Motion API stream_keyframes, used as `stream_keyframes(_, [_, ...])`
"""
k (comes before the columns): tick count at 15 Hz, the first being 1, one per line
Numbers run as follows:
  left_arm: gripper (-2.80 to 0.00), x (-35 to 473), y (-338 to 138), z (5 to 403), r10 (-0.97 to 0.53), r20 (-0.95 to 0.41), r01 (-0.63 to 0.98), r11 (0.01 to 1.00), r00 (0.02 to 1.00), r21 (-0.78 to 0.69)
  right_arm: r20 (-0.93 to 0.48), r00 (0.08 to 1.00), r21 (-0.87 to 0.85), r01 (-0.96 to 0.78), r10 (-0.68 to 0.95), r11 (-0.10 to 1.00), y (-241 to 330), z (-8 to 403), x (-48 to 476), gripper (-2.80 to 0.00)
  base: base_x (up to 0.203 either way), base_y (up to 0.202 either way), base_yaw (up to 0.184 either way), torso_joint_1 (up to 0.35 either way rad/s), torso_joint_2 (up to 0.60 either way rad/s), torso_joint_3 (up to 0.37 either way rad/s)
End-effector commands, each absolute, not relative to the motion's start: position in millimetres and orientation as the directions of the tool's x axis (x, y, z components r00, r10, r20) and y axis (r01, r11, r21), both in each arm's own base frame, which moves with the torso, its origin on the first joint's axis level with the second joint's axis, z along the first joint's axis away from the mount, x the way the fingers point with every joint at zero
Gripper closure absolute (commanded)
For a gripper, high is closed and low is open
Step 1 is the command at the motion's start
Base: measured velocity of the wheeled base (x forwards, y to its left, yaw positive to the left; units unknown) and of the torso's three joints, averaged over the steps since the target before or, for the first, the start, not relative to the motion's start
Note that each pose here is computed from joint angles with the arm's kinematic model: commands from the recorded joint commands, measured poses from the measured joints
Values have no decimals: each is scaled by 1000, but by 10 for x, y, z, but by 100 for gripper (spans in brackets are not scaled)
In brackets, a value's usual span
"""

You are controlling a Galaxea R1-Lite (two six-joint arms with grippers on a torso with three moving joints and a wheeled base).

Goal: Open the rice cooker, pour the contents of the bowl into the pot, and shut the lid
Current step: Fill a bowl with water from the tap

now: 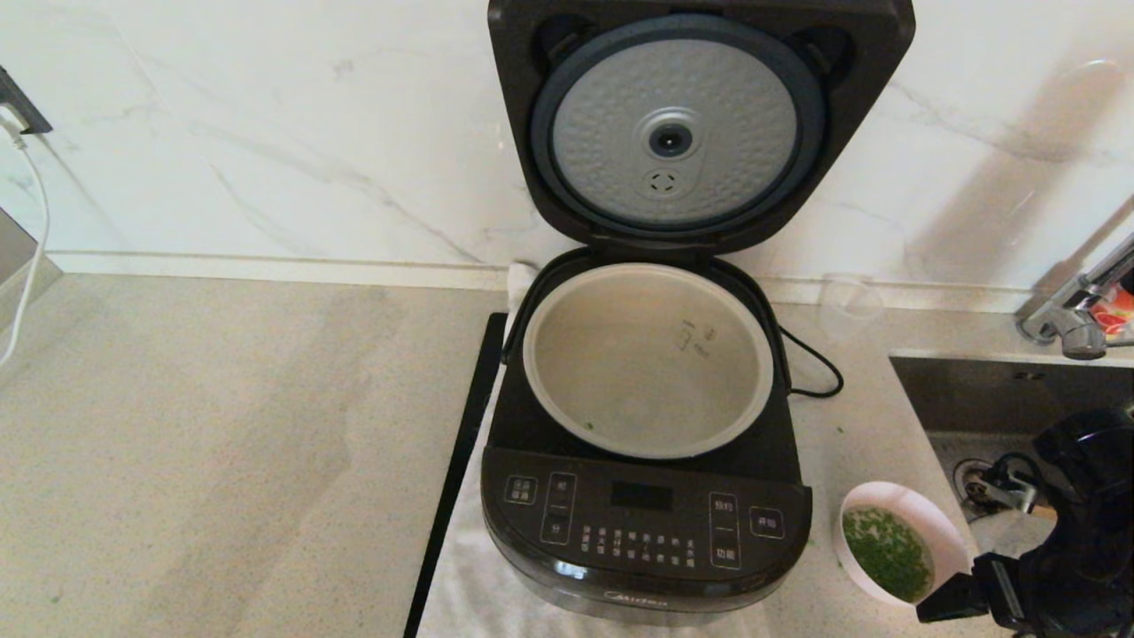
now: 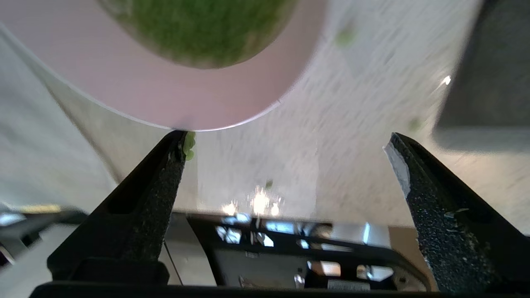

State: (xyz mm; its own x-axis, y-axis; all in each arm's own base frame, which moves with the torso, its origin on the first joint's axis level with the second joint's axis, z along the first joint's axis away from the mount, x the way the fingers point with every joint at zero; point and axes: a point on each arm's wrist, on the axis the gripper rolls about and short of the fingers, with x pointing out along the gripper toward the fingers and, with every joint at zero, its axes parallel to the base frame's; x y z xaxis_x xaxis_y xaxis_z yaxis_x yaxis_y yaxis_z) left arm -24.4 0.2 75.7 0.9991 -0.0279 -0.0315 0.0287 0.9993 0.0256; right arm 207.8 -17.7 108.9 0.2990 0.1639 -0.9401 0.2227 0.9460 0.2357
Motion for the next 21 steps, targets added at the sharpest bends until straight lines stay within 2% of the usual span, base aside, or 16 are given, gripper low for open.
stream_keyframes(1, [0,-245,1,756,-29,-31,29,999,999,26,-938,309,240,249,158,938,-248,1107,2156,-280,0,0,0,0,0,0])
stream_keyframes(8, [0,-245,1,756,-29,-31,30,999,999,26,-915,372,267,267,157,926,-272,1258,2288,-280,0,0,0,0,0,0])
stream_keyframes(15, [0,-245,2,756,-28,-31,28,999,999,26,-922,359,277,357,142,892,-436,1138,2665,-280,0,0,0,0,0,0])
stream_keyframes(21, [0,-244,2,756,-28,-32,29,999,999,26,-919,372,278,371,133,886,-513,1135,2766,-280,0,0,0,0,0,0])
